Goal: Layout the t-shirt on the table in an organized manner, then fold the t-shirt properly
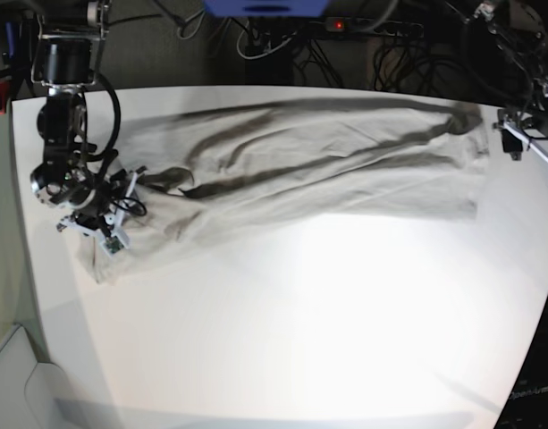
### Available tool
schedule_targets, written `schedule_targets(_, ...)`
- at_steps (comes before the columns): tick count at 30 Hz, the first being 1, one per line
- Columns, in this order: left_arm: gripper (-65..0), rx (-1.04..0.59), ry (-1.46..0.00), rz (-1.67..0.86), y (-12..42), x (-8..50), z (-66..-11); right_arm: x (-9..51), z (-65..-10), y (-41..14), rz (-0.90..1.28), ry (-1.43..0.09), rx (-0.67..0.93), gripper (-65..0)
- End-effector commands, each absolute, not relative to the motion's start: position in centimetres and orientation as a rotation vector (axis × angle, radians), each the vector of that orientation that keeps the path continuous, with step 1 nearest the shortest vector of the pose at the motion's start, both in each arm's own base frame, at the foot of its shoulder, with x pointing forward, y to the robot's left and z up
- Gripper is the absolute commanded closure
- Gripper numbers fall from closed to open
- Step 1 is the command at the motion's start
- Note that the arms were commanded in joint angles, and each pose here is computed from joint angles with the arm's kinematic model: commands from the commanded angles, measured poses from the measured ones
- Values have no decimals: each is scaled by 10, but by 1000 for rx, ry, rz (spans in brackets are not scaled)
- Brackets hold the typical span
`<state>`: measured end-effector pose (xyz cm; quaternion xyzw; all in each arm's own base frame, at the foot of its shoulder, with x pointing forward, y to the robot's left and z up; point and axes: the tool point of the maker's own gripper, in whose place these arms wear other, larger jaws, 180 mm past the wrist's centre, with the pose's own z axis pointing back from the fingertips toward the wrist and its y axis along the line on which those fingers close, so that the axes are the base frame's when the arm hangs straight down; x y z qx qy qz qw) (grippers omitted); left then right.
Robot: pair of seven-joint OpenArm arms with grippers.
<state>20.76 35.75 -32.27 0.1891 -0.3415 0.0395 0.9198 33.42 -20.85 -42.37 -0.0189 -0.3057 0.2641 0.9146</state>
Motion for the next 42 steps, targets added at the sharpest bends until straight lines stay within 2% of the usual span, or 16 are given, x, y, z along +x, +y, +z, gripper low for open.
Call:
schedule_targets(1, -525, 415, -731, 76, 363, 212, -312, 329, -426, -223, 569, -569, -91, -270)
schedule_targets(10, -525, 311, -781, 137, 358, 255, -323, 323, -428, -231, 572, -548, -107, -269)
schedule_targets(16, -524, 225, -828, 30, 314, 297, -321, 323, -428, -230, 572, -550, -106, -269)
schedule_targets(20, -522, 121, -792, -49, 276, 317, -346, 327, -425, -230, 572, -559, -108, -269)
schedule_targets(24, -514, 68, -762, -56, 266, 326, -361, 328, -424, -230, 573, -563, -108, -269)
schedule_targets(25, -495, 63, -754, -54, 266, 326, -364, 330, -421, -230, 576, -572, -114, -269)
schedule_targets(27, -414, 57, -745, -53, 267, 327, -368, 334, -412, -229, 585, -599, -127, -269)
schedule_targets(31, -157, 84, -732, -62, 275, 327, -367, 343, -389, -225, 605, -661, -159, -269)
schedule_targets(34, -10, 118, -713, -68, 280, 328, -367, 350, -366, -230, 591, -723, -194, -269)
schedule_targets(38, -9, 107, -649, -68, 281, 325, -387, 356, -339, -241, 549, -782, -242, -274)
schedule_targets(42, -9, 83, -669, -67, 276, 328, -395, 350, -329, -252, 527, -741, -297, -274)
